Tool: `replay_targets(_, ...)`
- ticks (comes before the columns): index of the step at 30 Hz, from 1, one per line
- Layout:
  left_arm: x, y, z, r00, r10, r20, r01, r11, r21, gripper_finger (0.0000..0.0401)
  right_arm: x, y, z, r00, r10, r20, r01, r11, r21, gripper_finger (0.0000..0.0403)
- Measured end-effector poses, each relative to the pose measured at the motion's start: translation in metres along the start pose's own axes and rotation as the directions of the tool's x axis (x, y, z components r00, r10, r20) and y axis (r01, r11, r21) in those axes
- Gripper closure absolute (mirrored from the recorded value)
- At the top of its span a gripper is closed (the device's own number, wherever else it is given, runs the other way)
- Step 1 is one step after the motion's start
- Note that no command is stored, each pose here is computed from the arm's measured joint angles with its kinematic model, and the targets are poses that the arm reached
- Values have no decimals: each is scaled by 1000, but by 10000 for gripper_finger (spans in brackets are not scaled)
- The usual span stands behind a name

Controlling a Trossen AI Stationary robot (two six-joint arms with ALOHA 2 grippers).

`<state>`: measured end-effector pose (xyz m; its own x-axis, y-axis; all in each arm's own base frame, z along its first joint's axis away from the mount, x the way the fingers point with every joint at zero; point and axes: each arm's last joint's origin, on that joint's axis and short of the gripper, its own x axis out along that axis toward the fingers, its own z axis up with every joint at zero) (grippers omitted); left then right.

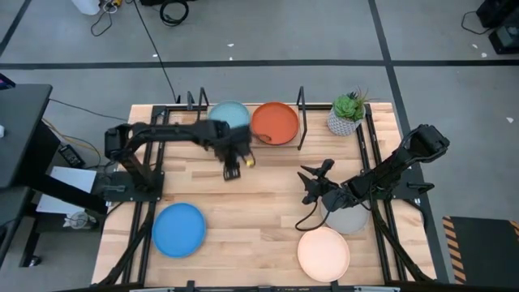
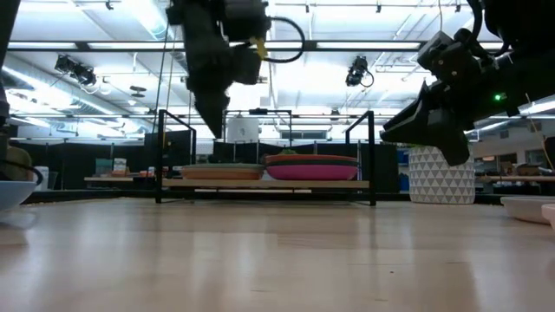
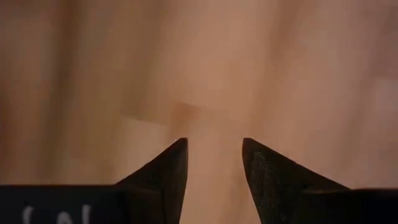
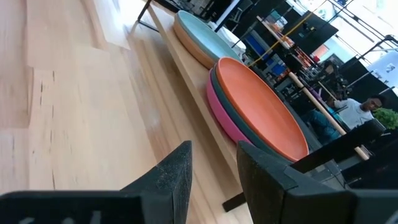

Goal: Place and stack plates onto a shelf
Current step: Stack the blue plate on top of the orange plate on the shelf

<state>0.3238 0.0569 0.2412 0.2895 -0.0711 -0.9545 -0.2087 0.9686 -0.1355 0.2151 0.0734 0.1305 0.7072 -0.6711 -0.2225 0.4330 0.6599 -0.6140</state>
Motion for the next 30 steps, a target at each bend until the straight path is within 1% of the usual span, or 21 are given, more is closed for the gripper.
replay_targets(2, 2, -20, -5, 999, -24, -42, 20, 996, -91, 246, 0, 0, 0, 1000, 4, 0, -4, 1000, 0, 270)
replay_targets(4, 4, -41, -11, 997, -29, -75, 16, 986, -167, 248, 0, 0, 0, 1000, 4, 1, -4, 1000, 0, 270)
replay_targets(8, 7, -82, -24, 993, -42, -112, 12, 967, -256, 248, 0, 0, 0, 1000, 13, 2, -12, 1000, -14, 270)
replay_targets(11, 8, -108, -34, 994, -4, -107, -30, 950, -312, 248, 1, 0, 0, 1000, 9, 1, -9, 998, -57, 270)
replay_targets(13, 8, -120, -39, 995, 41, -90, -72, 926, -372, 248, 4, -3, 2, 1000, -4, 5, 5, 997, -75, 270)
replay_targets(16, 8, -131, -47, 993, 79, -85, -111, 865, -490, 248, 12, -7, 7, 1000, 1, 22, 0, 997, -72, 270)
replay_targets(18, 10, -137, -52, 989, 95, -111, -141, 812, -566, 248, 18, -10, 8, 999, 29, 30, -27, 997, -69, 270)
replay_targets(20, 13, -142, -59, 982, 118, -149, -186, 764, -617, 249, 24, -13, 7, 998, 48, 26, -47, 997, -64, 270)
replay_targets(24, 23, -157, -70, 969, 160, -188, -246, 686, -685, 249, 32, -18, 4, 1000, 31, 1, -30, 998, -52, 270)
replay_targets(27, 31, -171, -78, 963, 161, -214, -267, 634, -726, 249, 34, -18, -3, 998, 65, -7, -65, 995, -71, 270)
replay_targets(29, 35, -179, -84, 959, 167, -228, -282, 607, -743, 249, 34, -18, -5, 995, 95, 0, -95, 993, -70, 270)
replay_targets(30, 35, -182, -87, 958, 170, -231, -287, 585, -759, 249, 33, -18, -7, 994, 106, 3, -106, 991, -76, 270)
